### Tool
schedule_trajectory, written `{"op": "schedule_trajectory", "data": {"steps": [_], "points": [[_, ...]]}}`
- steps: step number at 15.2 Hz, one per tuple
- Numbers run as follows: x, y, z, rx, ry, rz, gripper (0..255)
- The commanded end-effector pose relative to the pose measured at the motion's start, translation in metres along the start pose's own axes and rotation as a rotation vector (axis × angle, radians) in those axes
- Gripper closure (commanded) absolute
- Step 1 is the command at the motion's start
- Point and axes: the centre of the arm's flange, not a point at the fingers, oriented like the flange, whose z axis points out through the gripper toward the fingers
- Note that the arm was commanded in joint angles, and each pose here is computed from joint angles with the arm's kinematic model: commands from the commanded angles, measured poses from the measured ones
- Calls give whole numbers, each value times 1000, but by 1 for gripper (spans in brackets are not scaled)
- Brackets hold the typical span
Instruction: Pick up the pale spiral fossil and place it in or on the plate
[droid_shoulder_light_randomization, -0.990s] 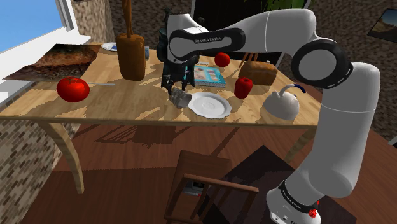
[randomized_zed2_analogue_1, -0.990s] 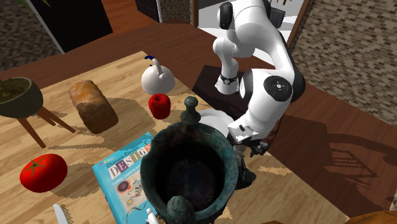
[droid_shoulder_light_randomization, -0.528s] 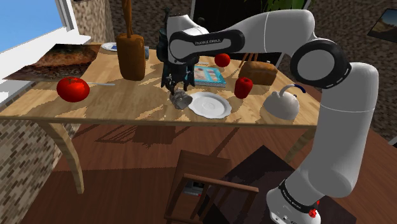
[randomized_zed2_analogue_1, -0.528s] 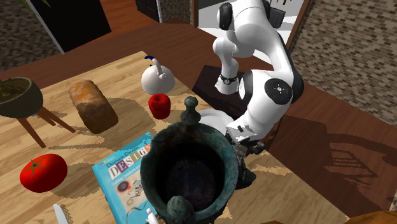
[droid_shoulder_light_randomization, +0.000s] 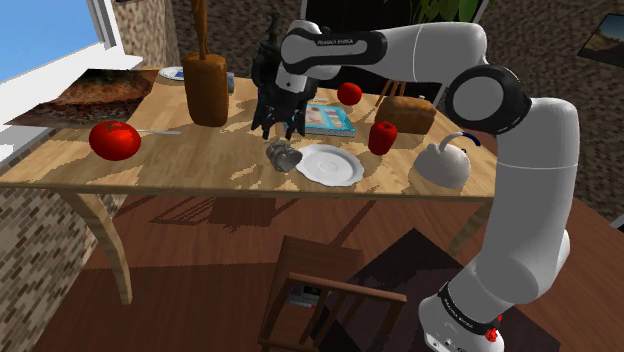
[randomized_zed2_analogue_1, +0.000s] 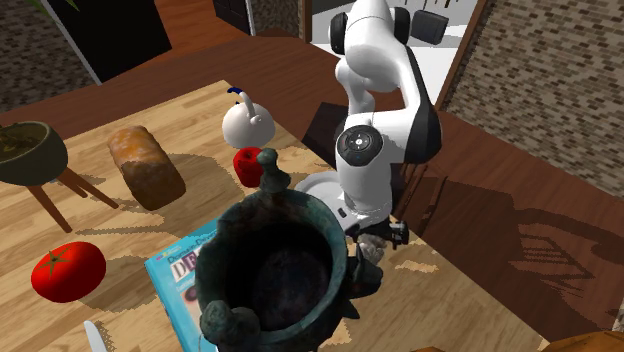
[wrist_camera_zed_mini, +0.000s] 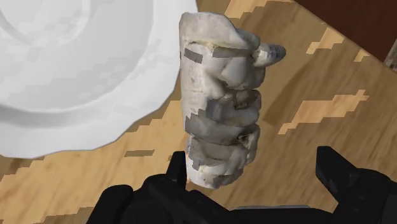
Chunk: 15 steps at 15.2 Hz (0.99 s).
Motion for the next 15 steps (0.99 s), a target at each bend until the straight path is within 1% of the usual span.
{"op": "schedule_trajectory", "data": {"steps": [1,3,10,11,15], "points": [[3,14,31,3,-36,20,0],[3,14,39,3,-36,20,0],[3,14,39,3,-36,20,0],[5,13,40,4,-37,20,255],[4,10,41,4,-37,20,255]]}}
